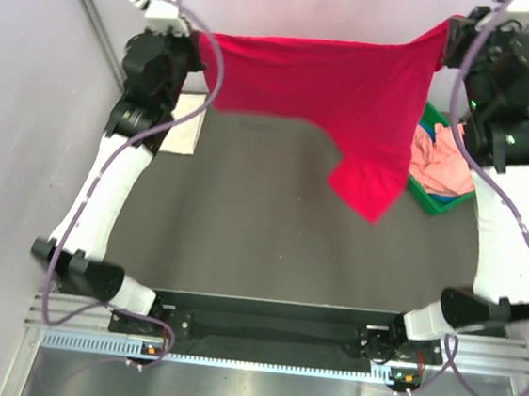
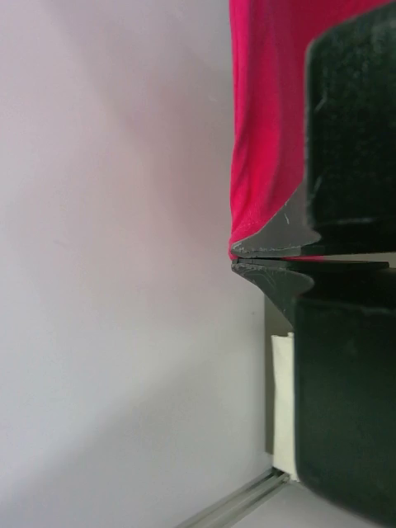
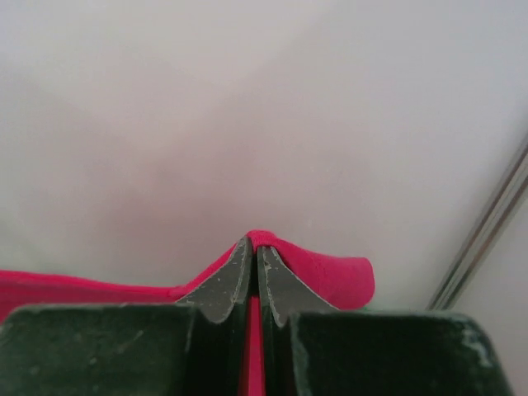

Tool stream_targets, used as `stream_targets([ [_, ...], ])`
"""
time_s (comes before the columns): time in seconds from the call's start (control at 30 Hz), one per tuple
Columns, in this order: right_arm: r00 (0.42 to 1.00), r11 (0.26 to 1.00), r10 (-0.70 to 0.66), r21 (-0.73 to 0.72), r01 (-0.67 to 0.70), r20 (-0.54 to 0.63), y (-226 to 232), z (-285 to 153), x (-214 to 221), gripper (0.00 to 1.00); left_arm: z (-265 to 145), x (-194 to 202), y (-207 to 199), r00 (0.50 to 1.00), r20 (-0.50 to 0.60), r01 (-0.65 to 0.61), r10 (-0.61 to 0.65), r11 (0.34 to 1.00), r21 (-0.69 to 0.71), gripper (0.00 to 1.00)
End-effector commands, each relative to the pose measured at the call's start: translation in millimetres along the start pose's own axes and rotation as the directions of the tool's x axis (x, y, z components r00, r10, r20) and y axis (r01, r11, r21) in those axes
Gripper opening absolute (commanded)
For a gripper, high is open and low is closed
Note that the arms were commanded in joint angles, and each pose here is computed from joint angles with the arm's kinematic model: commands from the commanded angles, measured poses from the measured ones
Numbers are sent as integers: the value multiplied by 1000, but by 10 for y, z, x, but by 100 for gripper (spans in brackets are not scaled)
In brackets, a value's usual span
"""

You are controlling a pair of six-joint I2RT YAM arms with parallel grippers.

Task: Fold and stack the t-shirts
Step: Flatten the tshirt out

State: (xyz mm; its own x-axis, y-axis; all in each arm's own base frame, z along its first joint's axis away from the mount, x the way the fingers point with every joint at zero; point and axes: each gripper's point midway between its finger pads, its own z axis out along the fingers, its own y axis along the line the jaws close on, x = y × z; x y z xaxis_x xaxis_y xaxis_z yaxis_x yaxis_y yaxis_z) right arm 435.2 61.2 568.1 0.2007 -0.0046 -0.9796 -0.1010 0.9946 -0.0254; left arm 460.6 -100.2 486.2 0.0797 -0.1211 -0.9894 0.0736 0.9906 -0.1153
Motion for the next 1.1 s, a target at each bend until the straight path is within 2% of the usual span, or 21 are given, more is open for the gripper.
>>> stream_targets([
  [0.0,964,999,-38,9,37,262,-88,-721,-947,0,-562,-868,63,958,286,21,-29,999,33,0],
  [0.03,966,999,-41,11,40,253,-94,-831,-841,0,-767,-956,110,948,318,18,-26,999,29,0],
  [0.1,970,999,-42,10,41,238,-95,-929,-710,0,-890,-822,184,949,315,7,-9,1000,9,0],
  [0.27,989,1000,10,-14,-9,149,-58,-1305,-171,0,-1276,-103,289,980,198,-25,20,999,26,0],
  [0.4,994,990,112,-91,-111,11,128,-1519,500,0,-1479,651,368,1000,-4,-20,20,999,27,0],
  [0.47,969,972,187,-115,-207,-160,281,-1653,1242,0,-1690,1260,486,982,-188,11,-15,1000,-22,0],
  [0.5,970,971,188,-116,-207,-156,277,-1712,1216,0,-1691,1262,492,982,-188,10,-15,1000,-25,0],
  [0.53,937,958,247,-85,-274,-246,313,-1837,1599,0,-1801,1513,530,964,-267,4,-13,999,-34,0],
  [0.6,887,943,304,-25,-333,-346,327,-1978,2022,0,-1909,1739,628,941,-337,-17,-9,997,-74,0],
  [0.63,808,924,363,67,-377,-464,330,-2156,2467,0,-1966,1856,666,929,-368,-15,-22,995,-95,0],
  [0.73,666,903,395,133,-409,-633,441,-2474,3081,0,-2131,2162,769,889,-456,-20,-53,988,-153,0],
  [0.83,582,883,423,170,-438,-695,518,-2664,3317,0,-2220,2319,874,877,-470,-13,-97,974,-225,0],
  [0.97,530,863,462,222,-454,-710,541,-2752,3402,0,-2279,2435,1063,882,-438,3,-174,931,-365,0],
  [1.07,466,854,471,255,-453,-749,593,-2837,3584,0,-2284,2598,1112,867,-449,9,-215,909,-417,0],
])
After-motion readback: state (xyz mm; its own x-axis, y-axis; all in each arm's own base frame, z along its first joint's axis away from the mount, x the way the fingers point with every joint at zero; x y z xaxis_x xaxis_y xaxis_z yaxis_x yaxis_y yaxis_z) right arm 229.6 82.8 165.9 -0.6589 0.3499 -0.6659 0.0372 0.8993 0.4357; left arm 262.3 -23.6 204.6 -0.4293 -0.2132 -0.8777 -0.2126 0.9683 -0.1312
